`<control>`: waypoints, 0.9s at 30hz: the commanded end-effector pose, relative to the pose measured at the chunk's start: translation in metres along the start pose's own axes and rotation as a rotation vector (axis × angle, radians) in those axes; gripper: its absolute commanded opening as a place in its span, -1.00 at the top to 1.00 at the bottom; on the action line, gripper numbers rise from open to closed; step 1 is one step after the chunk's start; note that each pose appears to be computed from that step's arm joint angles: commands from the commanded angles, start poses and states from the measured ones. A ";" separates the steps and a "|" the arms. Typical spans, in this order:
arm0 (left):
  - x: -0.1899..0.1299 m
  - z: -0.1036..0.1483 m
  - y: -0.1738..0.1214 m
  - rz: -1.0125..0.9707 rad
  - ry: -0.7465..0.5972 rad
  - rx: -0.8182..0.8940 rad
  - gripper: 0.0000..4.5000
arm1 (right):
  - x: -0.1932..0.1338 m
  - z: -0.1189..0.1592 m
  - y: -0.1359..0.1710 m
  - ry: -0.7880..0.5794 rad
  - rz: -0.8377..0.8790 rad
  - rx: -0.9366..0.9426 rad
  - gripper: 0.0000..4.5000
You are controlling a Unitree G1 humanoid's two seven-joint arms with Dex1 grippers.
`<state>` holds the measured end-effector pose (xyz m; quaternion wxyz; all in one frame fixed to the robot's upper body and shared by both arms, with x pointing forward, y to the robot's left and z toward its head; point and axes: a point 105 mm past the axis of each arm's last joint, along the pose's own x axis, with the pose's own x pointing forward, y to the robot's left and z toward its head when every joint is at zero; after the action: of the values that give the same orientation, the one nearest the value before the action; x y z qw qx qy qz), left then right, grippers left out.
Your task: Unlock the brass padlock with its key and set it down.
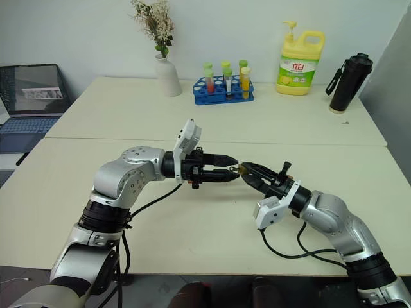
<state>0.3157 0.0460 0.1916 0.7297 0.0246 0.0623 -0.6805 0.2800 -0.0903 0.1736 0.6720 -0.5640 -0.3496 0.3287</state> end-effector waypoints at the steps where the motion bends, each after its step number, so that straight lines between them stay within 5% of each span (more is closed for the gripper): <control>1: -0.002 0.013 -0.005 -0.039 -0.037 -0.024 -0.04 | 0.001 0.007 -0.013 -0.034 -0.048 -0.013 0.59; 12: -0.004 0.010 0.001 -0.030 -0.028 -0.067 -0.04 | 0.000 0.007 -0.014 -0.035 -0.042 -0.008 0.59; 20: -0.003 0.013 0.003 -0.029 -0.047 -0.070 0.91 | -0.001 0.007 -0.013 -0.031 -0.036 -0.003 0.59; 27: -0.003 0.009 0.000 -0.035 -0.030 -0.059 0.93 | -0.001 0.006 -0.014 -0.030 -0.035 0.001 0.59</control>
<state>0.3174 0.0459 0.1914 0.7199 -0.0160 0.0914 -0.6878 0.2797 -0.0906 0.1731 0.6775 -0.5562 -0.3433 0.3374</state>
